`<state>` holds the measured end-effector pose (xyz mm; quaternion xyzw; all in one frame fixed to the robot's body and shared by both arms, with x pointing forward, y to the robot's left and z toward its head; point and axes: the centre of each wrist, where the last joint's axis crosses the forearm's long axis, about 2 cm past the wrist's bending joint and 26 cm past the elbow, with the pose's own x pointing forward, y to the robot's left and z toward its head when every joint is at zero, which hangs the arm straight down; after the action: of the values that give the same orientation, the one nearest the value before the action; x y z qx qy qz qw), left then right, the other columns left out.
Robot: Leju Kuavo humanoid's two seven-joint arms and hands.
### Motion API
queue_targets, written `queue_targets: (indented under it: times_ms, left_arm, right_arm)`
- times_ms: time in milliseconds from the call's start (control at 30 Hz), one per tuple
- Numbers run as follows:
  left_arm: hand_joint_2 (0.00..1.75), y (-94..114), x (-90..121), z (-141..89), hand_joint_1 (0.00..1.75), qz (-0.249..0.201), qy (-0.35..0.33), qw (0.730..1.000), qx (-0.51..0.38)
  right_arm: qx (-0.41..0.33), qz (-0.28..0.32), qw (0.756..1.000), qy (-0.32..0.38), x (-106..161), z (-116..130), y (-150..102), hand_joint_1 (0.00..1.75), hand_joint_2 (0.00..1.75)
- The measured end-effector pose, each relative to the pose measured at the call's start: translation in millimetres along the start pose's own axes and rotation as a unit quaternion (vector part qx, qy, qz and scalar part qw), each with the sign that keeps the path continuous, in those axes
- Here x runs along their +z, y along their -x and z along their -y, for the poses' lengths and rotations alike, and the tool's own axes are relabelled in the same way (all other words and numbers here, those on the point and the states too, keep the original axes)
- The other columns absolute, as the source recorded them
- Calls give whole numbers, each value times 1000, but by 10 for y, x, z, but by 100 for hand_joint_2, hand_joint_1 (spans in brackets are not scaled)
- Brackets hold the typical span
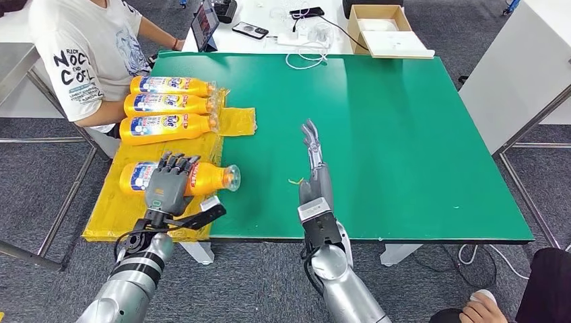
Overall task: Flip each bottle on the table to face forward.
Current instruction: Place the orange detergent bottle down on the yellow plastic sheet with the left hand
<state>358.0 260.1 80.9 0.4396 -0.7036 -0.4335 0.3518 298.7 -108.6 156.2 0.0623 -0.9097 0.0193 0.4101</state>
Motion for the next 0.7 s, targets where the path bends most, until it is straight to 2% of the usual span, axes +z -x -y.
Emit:
queue_targets:
  times_ms: [433, 700]
  left_arm:
    - [175, -14, 114, 89, 175, 18, 49, 998, -38]
    - [175, 45, 82, 210, 175, -1, 133, 991, -22]
  right_arm:
    - [-13, 1, 1000, -2, -31, -14, -4, 0, 0]
    - [-19, -7, 1000, -17, -1, -55, 15, 0, 0]
